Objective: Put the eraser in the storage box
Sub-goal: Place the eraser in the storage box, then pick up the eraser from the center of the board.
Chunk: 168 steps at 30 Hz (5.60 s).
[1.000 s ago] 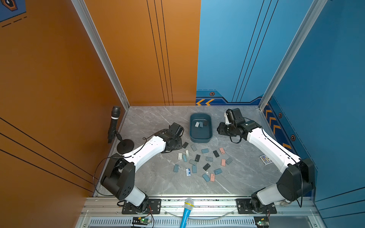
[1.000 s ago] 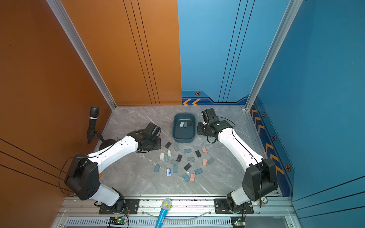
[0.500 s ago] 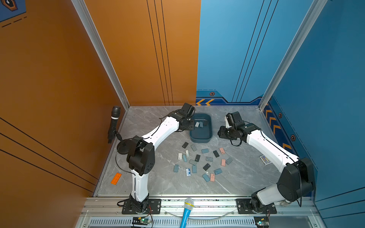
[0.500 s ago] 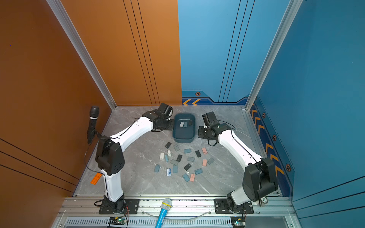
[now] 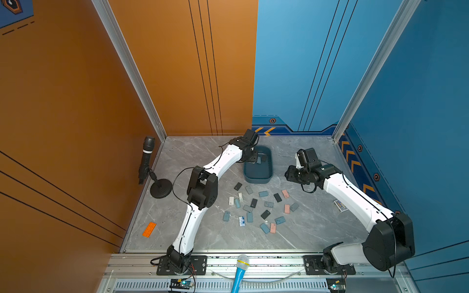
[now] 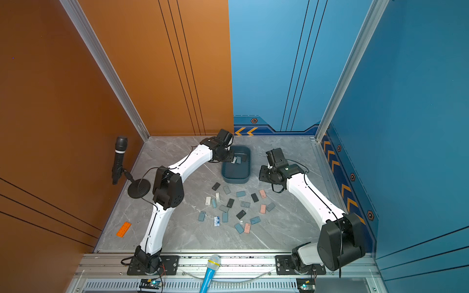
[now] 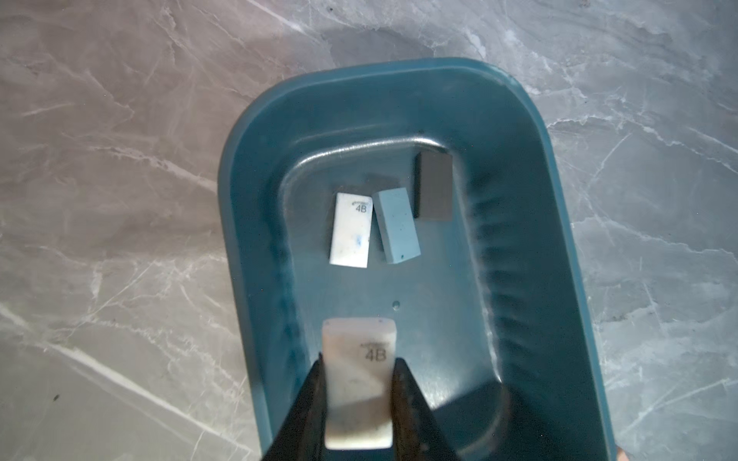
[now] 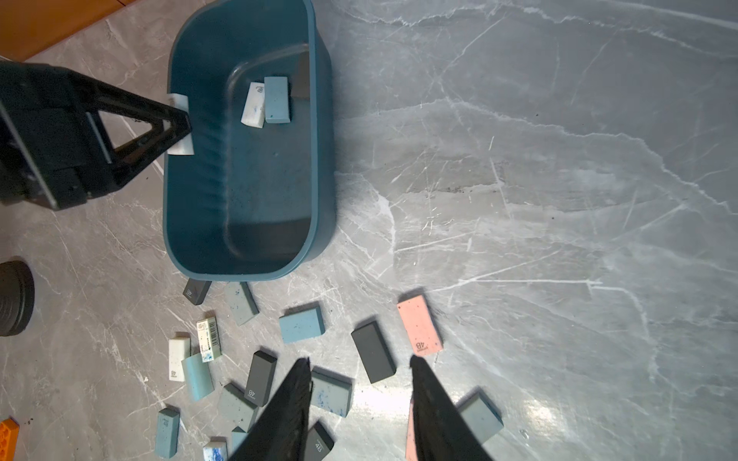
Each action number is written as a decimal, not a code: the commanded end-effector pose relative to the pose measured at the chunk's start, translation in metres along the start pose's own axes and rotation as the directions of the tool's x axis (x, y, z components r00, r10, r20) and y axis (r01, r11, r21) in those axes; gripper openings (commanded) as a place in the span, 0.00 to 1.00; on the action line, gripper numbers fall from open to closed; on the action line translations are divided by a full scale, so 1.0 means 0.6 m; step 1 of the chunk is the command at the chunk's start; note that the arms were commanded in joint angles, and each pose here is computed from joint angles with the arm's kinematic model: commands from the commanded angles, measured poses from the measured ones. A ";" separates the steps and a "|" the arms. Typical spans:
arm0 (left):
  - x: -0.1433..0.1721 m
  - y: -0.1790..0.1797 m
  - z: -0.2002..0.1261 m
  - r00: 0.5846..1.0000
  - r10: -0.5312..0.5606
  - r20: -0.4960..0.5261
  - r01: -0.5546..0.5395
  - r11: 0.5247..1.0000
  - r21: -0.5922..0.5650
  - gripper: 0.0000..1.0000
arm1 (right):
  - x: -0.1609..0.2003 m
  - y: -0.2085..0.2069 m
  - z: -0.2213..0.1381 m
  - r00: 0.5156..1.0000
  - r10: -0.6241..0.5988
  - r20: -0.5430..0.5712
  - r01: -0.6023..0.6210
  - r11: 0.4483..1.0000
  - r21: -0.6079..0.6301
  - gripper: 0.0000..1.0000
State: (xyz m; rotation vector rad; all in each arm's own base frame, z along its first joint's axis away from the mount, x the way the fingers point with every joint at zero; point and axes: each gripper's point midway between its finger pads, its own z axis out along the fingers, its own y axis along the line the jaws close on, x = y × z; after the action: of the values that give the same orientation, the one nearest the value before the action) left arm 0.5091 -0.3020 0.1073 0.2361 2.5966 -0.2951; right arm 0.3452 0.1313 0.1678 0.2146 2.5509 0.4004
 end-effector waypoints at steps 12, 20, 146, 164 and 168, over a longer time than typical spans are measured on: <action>-0.033 0.021 0.048 0.993 0.102 0.061 -0.091 0.982 -0.166 0.29 | 0.010 -0.025 -0.019 0.999 0.050 0.004 -0.050 0.999 0.005 0.43; -0.031 0.029 0.074 0.992 0.116 0.059 -0.102 0.974 -0.203 0.30 | 0.009 -0.031 -0.021 0.998 0.060 0.004 -0.060 0.998 0.010 0.43; 0.245 0.017 -0.257 0.987 0.021 0.160 -0.026 0.999 0.029 0.39 | 0.223 -0.158 0.107 0.939 0.344 0.019 -0.325 0.864 0.386 0.57; 0.249 0.016 -0.244 0.991 0.013 0.136 -0.018 0.999 0.035 0.39 | 0.268 -0.181 0.097 0.928 0.370 -0.032 -0.323 0.847 0.423 0.41; 0.248 0.015 -0.241 0.991 0.012 0.134 -0.017 0.999 0.037 0.39 | 0.268 -0.183 0.091 0.932 0.361 -0.035 -0.314 0.851 0.422 0.36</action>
State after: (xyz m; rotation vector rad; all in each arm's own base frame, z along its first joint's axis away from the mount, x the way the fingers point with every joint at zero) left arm 0.3151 -0.2403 0.1584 0.2536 2.4357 -0.3268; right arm 0.2542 0.0888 0.0199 0.8092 2.6175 0.0569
